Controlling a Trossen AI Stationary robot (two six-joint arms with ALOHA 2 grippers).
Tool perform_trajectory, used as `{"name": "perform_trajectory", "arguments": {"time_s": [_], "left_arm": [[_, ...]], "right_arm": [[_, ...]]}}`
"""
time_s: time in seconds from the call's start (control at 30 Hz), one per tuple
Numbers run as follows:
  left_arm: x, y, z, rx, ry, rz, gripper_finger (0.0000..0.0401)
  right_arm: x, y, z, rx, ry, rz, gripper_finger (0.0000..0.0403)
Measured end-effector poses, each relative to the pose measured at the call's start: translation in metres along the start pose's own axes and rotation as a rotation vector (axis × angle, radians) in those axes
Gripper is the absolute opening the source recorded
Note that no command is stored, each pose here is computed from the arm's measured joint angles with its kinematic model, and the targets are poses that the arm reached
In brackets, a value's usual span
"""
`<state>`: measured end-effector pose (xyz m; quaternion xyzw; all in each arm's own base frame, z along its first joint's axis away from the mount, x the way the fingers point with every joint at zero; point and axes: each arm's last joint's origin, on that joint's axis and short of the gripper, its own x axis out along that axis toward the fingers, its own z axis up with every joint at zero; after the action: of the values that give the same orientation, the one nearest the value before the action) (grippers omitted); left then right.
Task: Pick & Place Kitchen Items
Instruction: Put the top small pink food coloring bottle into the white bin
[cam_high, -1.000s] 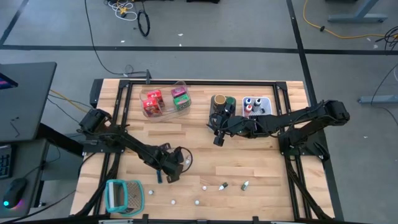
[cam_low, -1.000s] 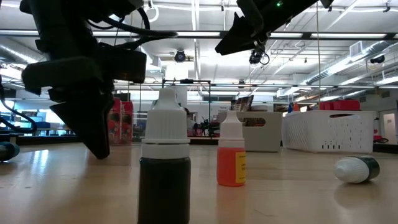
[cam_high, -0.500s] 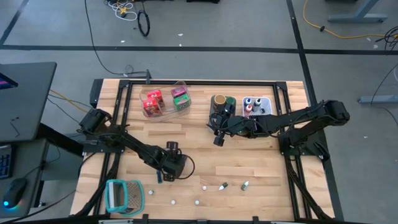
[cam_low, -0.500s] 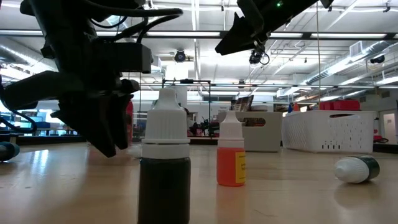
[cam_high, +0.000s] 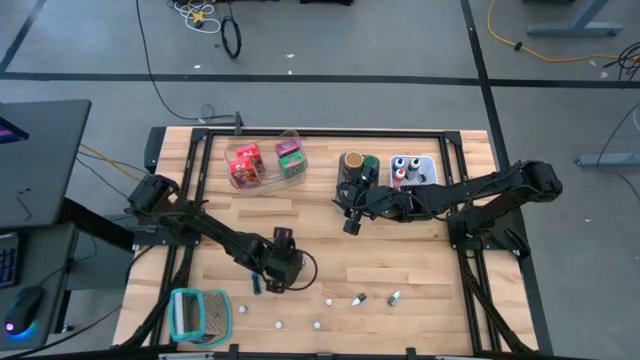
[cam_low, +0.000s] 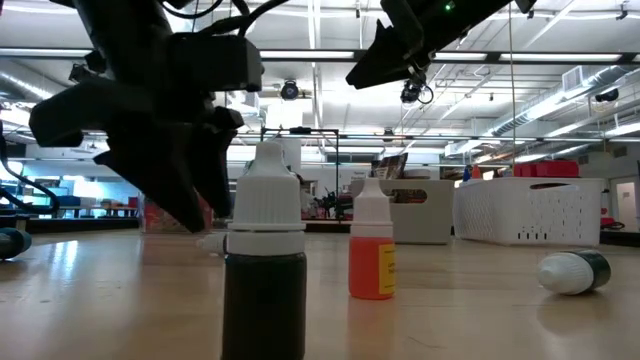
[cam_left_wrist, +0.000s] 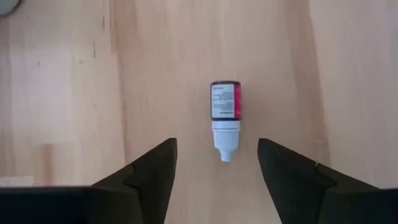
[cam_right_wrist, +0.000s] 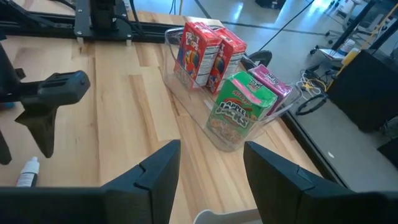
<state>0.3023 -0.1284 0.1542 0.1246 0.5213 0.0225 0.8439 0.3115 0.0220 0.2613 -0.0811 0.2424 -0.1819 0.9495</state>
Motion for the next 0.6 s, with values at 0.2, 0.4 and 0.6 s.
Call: {"name": "perform_trajectory", "arguments": {"time_s": [0.2, 0.4, 0.6], "left_arm": [[0.002, 0.003, 0.002, 0.04, 0.001, -0.032, 0.0236], [0.004, 0.009, 0.012, 0.058, -0.078, -0.073, 0.0236], [0.023, 0.015, 0.013, 0.031, -0.064, -0.103, 0.0236]], "right_arm": [[0.0, 0.0, 0.0, 0.009, 0.001, 0.005, 0.0188], [0.0, 0.001, 0.0, 0.018, 0.001, 0.044, 0.0188], [0.0, 0.001, 0.0, 0.017, 0.004, 0.044, 0.0188]]}}
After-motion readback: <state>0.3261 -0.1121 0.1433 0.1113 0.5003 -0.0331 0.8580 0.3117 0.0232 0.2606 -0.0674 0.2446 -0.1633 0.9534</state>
